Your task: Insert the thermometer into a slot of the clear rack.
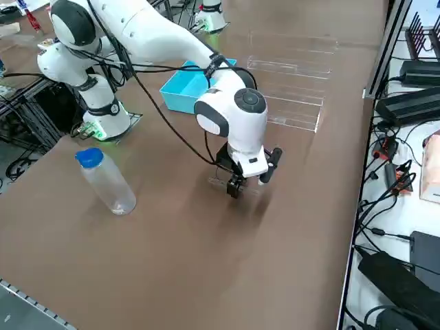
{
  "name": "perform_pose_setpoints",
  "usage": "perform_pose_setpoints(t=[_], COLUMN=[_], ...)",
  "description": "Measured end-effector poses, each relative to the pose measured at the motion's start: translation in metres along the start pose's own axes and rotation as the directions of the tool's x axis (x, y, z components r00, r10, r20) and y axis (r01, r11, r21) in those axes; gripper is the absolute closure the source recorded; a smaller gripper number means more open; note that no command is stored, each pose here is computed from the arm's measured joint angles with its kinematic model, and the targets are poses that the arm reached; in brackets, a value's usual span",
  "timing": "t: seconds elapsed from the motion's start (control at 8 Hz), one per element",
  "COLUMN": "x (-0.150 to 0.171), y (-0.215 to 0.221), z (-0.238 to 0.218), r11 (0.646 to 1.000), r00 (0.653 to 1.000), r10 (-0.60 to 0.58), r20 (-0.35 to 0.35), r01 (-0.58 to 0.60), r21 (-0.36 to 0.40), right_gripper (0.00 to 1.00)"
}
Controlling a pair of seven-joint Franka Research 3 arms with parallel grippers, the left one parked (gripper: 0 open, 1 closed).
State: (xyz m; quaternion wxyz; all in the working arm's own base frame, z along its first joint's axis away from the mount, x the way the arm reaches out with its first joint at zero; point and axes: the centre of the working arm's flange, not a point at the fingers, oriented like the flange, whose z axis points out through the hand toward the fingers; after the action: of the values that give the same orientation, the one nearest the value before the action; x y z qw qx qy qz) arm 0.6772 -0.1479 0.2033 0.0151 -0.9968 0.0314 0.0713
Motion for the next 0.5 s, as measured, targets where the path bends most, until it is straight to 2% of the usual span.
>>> perform_pose_setpoints(t=[0.38, 0.5], x=[0.0010, 0.0009], y=[-0.0029, -0.0029], z=[0.0066, 0.0089], r11=[1.000, 1.000], r00=[1.000, 1.000], r10=[-0.004, -0.004], r20=[0.001, 0.004], r01=[0.004, 0.004], r21=[0.003, 0.004], right_gripper=[0.17, 0.20])
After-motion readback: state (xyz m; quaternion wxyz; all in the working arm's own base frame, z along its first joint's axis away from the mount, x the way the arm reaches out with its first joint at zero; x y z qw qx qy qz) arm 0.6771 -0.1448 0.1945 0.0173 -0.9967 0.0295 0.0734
